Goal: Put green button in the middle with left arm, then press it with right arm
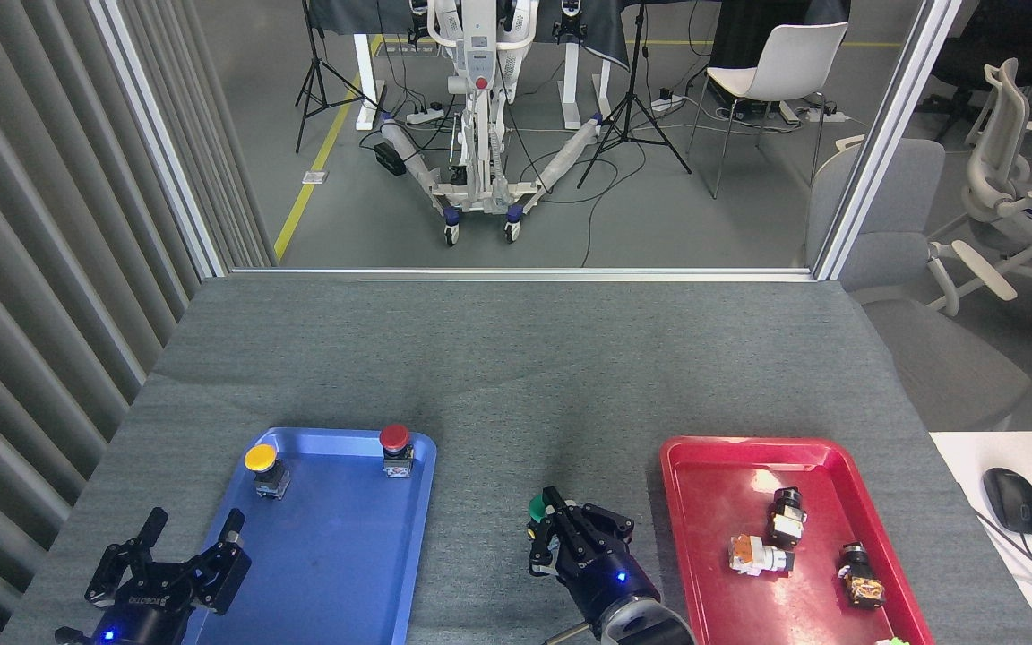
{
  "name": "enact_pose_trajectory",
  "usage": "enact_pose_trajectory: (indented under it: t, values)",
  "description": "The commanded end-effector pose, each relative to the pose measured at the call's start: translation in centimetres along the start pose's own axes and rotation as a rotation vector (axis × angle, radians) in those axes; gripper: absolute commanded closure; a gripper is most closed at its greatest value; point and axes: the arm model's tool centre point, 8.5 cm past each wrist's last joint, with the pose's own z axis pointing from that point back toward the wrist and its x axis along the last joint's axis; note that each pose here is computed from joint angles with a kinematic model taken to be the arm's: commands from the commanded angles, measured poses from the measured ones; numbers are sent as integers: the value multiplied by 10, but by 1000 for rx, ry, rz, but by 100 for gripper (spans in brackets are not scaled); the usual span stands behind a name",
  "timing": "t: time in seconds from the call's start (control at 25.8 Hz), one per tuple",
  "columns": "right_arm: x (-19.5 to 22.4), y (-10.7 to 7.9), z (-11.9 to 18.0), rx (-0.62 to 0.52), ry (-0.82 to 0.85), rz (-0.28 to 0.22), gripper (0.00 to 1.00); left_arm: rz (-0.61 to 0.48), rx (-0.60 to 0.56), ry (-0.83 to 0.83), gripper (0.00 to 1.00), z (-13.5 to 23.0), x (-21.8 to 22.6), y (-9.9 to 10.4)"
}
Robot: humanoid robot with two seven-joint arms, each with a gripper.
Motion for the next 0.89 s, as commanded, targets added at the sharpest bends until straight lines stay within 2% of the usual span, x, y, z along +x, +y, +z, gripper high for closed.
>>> enact_pose_trajectory:
  t: [0.0,0.04,0.12,0.23,0.35,0.46,0.7,0.85]
  values:
    - [-6,-27,-4,-86,27,-20,69,7,-3,-1,1,1,2,-2]
    - [-8,-34,-4,-107,33,-21,55,8,-2,-4,1,1,2,-2]
    - [-15,-44,-2,-136,58,-26,35,10,9,-2,1,2,2,0]
    - [-24,-49,-2,-148,100,-30,2,49,51,26,1,4,-5,10]
    - [-36,-49,1,-147,115,-9,0,61,52,12,1,5,-10,12]
    - [-66,-51,12,-158,181,-7,0,65,51,-18,1,5,-8,13]
    - [-86,-54,27,-281,237,-15,0,80,35,-31,1,7,-3,6]
    - [-100,-44,56,-350,242,10,0,100,30,-182,1,1,18,8]
